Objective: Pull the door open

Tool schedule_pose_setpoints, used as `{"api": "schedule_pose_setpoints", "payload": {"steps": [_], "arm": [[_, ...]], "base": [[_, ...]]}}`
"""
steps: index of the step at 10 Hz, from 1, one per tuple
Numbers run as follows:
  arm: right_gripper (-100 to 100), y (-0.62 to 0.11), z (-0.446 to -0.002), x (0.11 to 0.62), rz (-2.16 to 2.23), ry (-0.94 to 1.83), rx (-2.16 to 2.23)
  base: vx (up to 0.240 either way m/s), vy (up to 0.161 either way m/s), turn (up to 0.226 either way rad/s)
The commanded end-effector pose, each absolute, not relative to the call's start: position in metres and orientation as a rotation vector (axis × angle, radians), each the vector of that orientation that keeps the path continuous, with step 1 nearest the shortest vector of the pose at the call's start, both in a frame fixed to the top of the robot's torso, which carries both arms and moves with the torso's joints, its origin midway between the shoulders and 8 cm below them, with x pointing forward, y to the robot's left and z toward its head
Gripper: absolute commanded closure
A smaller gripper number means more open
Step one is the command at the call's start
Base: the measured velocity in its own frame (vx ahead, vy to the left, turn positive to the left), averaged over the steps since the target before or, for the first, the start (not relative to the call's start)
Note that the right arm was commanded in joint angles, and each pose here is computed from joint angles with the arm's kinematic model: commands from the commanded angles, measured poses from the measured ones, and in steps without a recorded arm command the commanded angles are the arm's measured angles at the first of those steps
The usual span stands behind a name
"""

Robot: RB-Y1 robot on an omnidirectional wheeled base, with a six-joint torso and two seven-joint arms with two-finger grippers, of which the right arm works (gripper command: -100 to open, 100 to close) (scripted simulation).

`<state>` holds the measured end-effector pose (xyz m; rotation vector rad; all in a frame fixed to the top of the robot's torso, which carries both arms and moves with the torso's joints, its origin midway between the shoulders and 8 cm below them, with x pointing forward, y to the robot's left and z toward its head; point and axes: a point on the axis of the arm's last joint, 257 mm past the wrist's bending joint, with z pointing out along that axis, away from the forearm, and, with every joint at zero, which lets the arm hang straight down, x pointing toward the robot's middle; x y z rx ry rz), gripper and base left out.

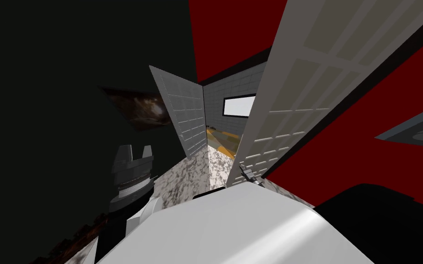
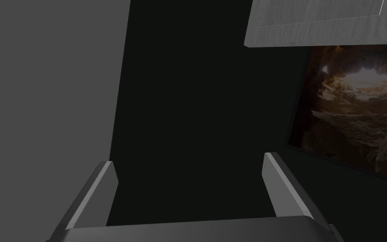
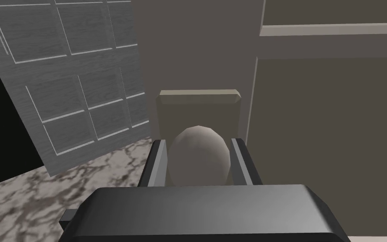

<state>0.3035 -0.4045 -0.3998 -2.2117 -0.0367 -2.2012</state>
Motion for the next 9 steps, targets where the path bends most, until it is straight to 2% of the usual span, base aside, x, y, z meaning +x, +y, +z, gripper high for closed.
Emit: {"api": "schedule_pose_setpoints", "payload": {"steps": [1,9], "arm": [[100,-0.403,-0.399,0.300,-2.199,-0.045,-2.203],[100,-0.405,-0.398,0.277,-2.176,-0.096,-2.176]], "base": [[-0.195,-0.060,0.137],[-0.192,-0.059,0.138]]}}
